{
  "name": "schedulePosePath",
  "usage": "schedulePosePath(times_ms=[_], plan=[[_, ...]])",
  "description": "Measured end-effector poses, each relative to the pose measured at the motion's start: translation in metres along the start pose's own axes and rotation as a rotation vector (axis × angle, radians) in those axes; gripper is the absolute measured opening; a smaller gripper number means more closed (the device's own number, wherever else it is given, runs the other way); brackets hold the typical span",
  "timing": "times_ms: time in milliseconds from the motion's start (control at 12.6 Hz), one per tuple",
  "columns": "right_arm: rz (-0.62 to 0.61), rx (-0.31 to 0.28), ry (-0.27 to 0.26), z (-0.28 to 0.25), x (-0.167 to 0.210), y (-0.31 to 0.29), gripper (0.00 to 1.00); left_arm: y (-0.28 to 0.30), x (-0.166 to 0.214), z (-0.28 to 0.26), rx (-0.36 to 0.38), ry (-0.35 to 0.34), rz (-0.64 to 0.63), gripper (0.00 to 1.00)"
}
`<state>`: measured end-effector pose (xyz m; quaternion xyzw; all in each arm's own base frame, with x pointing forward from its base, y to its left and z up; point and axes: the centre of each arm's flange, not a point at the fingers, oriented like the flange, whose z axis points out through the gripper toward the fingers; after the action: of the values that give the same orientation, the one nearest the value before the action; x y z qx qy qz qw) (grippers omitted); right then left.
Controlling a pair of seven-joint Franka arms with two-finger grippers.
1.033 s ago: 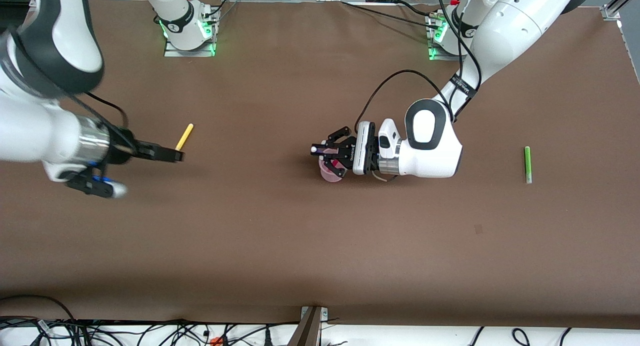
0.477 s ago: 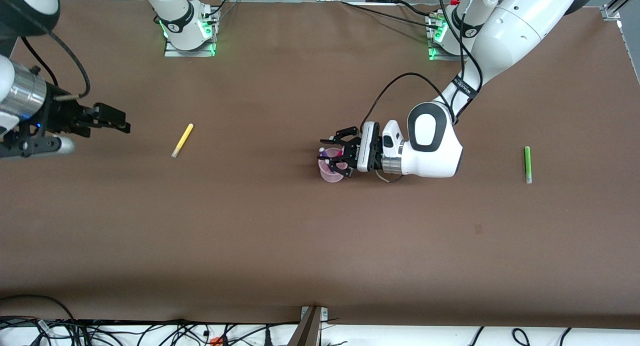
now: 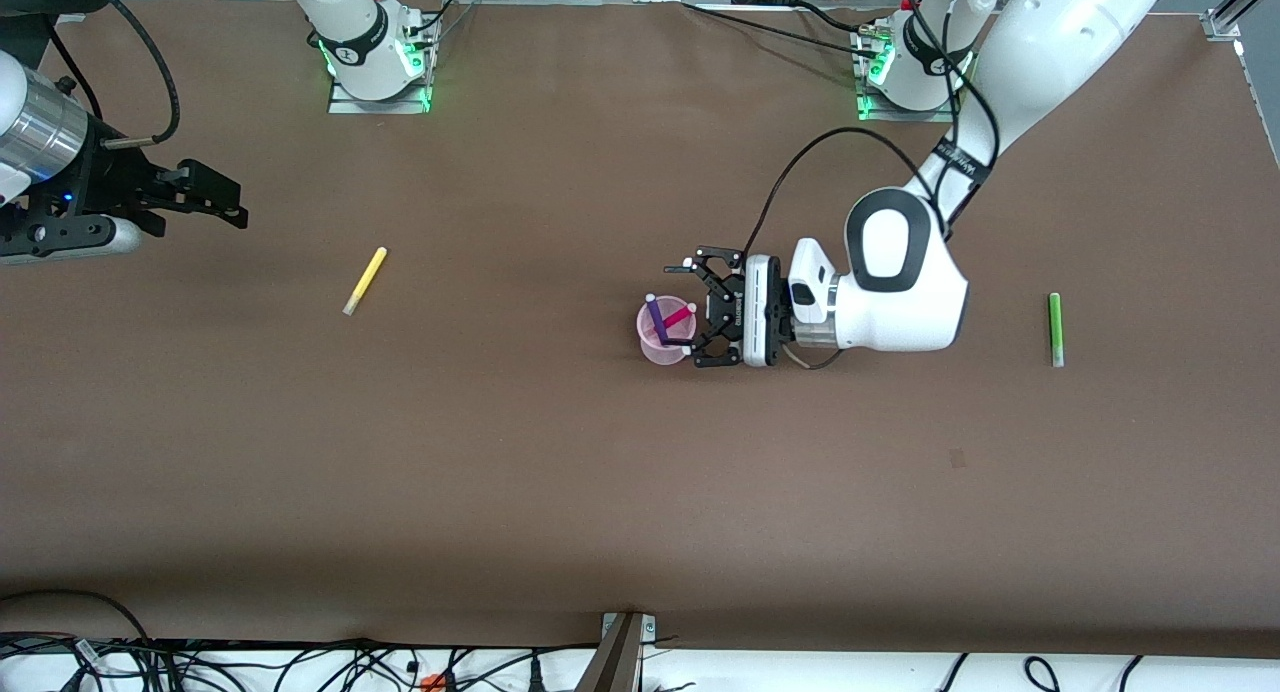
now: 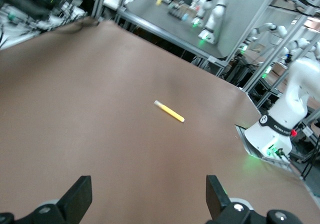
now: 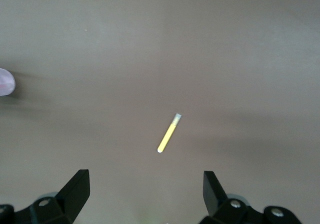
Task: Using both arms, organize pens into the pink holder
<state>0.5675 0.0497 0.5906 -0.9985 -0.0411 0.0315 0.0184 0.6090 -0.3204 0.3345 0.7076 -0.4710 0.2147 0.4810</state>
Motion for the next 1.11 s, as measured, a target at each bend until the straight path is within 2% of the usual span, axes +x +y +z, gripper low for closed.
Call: schedulePosePath(times_ms=[159, 556, 715, 874, 1033, 1113], plan=[[-0.001, -0.018, 0.014, -0.003, 0.001, 0.001, 1.00, 0.003, 0.017, -0.016, 0.041, -0.102, -0.169, 1.00], [-0.010, -0.041, 0.041, -0.015, 0.001, -0.001, 1.00, 0.010, 0.056, -0.090, 0.149, -0.445, -0.494, 1.00], [-0.007, -0.041, 0.050, -0.019, 0.001, 0.000, 1.00, 0.013, 0.058, -0.123, 0.278, -0.599, -0.591, 1.00], [-0.010, -0.041, 0.050, -0.020, 0.001, -0.001, 1.00, 0.020, 0.060, -0.147, 0.456, -0.722, -0.665, 1.00], [-0.014, -0.041, 0.051, -0.020, 0.001, -0.004, 1.00, 0.040, 0.073, -0.179, 0.658, -0.769, -0.748, 1.00], [-0.014, -0.041, 0.051, -0.020, 0.001, -0.004, 1.00, 0.049, 0.076, -0.199, 0.734, -0.781, -0.800, 1.00]])
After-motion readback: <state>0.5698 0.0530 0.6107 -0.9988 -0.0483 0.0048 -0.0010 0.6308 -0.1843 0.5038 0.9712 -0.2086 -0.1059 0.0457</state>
